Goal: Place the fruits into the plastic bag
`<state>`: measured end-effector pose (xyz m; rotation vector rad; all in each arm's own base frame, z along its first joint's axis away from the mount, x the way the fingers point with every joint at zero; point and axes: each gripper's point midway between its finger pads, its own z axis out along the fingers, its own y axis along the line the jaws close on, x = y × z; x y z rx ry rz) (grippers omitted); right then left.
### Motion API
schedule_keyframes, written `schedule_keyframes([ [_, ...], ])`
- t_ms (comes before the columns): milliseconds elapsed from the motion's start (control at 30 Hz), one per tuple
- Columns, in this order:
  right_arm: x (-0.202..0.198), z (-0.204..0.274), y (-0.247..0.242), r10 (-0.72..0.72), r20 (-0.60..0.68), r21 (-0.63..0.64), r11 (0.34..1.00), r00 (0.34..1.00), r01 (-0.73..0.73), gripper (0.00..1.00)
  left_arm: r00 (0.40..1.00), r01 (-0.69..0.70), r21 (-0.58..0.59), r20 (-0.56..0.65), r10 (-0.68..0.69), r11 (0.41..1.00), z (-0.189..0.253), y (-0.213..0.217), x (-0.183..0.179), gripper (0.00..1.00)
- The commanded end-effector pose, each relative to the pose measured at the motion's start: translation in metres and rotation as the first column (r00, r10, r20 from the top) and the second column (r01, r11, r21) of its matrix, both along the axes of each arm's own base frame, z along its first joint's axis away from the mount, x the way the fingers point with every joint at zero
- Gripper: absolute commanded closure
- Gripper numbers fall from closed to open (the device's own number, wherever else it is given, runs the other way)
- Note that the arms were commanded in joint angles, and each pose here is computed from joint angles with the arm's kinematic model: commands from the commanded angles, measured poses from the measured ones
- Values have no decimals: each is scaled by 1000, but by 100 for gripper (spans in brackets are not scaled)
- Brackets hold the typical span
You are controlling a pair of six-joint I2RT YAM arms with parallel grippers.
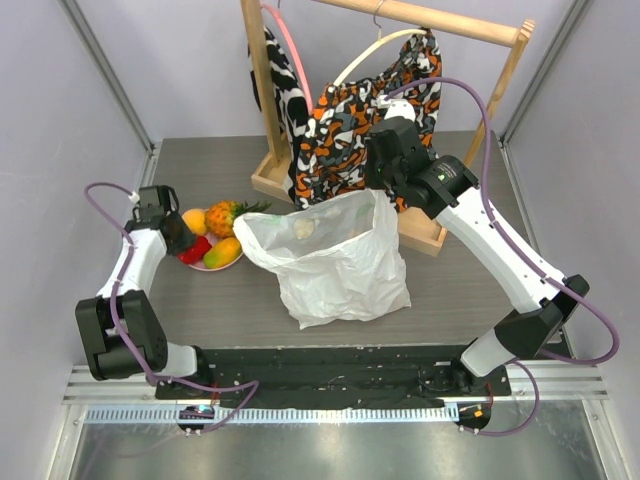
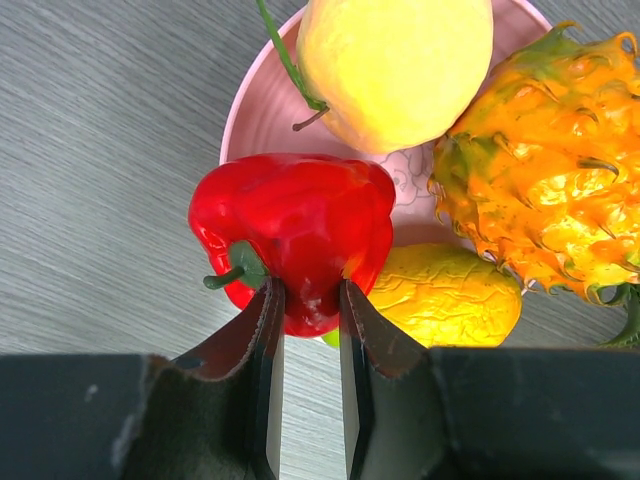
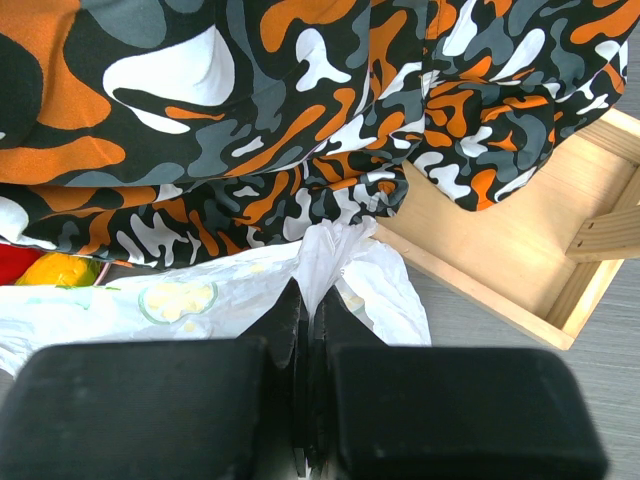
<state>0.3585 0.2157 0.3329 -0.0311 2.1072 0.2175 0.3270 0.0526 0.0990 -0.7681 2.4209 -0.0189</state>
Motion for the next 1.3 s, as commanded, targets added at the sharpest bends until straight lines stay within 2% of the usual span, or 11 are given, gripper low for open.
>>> schedule_keyframes([
  [0,0,24,-6,-20,64,45,999,998,17,99,1000,0,0,-27,0,1000,-7,0,-13,83],
  [333,-1,25,-4,-17,64,56,998,998,13,99,999,-19,9,41,19,1000,24,0,-19,85],
  [800,-1,23,-2,-6,56,60,998,998,2,99,997,-11,-3,78,11,1000,43,-5,-25,85],
  [1000,-1,23,-2,-7,57,60,998,998,4,99,994,-26,-43,108,30,999,56,-11,-24,84],
  [1267,-2,23,-1,2,56,62,998,998,-6,99,990,-48,-4,130,48,999,71,-4,-28,84],
])
